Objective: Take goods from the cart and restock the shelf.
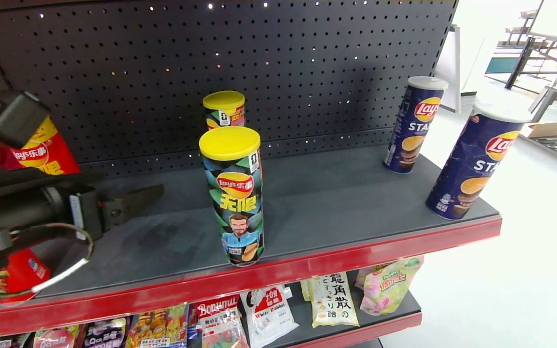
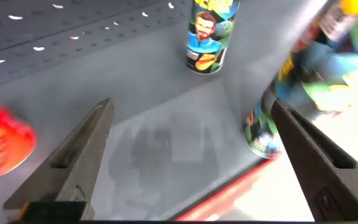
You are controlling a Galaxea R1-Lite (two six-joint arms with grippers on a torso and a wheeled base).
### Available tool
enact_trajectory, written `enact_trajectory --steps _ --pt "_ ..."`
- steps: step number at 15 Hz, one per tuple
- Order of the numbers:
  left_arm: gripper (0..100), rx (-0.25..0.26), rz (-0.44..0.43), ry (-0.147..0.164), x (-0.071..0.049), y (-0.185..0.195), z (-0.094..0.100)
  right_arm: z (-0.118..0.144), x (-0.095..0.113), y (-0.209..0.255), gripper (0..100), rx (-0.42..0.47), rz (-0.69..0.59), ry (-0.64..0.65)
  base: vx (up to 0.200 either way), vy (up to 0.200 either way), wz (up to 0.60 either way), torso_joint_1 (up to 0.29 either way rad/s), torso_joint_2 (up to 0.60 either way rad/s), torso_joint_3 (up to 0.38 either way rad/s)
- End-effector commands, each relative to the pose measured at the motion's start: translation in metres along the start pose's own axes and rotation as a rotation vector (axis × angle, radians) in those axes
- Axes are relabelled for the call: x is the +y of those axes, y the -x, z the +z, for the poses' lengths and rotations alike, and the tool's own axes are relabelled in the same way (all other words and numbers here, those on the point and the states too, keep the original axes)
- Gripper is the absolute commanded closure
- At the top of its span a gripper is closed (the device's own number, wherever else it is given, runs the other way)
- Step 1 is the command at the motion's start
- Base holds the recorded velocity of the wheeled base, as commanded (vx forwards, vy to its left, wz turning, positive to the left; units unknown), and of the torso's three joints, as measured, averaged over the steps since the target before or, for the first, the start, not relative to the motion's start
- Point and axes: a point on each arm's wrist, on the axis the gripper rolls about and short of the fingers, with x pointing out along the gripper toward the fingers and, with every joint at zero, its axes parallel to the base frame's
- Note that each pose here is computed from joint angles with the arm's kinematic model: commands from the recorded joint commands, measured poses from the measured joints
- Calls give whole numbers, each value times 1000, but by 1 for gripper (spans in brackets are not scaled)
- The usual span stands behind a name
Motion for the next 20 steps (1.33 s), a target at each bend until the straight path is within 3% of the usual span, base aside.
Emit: enact_trajectory --steps 1,3,5,6,7,10,11,12,13,16,17,20 --pt "0 -135 -11 9 8 76 -12 0 0 0 0 -1 1 0 0 0 0 0 0 0" --pt "0 -169 -52 -11 10 128 -47 0 0 0 0 -1 1 0 0 0 0 0 0 0" --pt "0 -186 -14 -3 13 160 -69 0 0 0 0 -1 1 0 0 0 0 0 0 0" --pt "0 -186 -10 -3 13 161 -70 0 0 0 0 -1 1 0 0 0 0 0 0 0" --pt "0 -186 81 4 16 177 -87 0 0 0 0 -1 1 0 0 0 0 0 0 0" --pt "0 -261 82 7 18 194 -115 0 0 0 0 -1 1 0 0 0 0 0 0 0" --pt "0 -267 82 3 19 195 -119 0 0 0 0 -1 1 0 0 0 0 0 0 0" --pt "0 -265 128 -14 18 195 -121 0 0 0 0 -1 1 2 0 0 0 0 0 0" --pt "0 -250 207 -11 17 193 -119 0 0 0 0 -1 1 2 0 0 0 0 0 0" --pt "0 -174 450 33 9 182 -118 0 0 0 0 1 1 6 0 0 0 0 0 0" --pt "0 -163 473 39 8 181 -123 0 0 0 0 1 1 6 0 0 0 0 0 0" --pt "0 -212 423 30 6 186 -147 0 0 0 0 1 1 8 0 0 400 3 2 2"
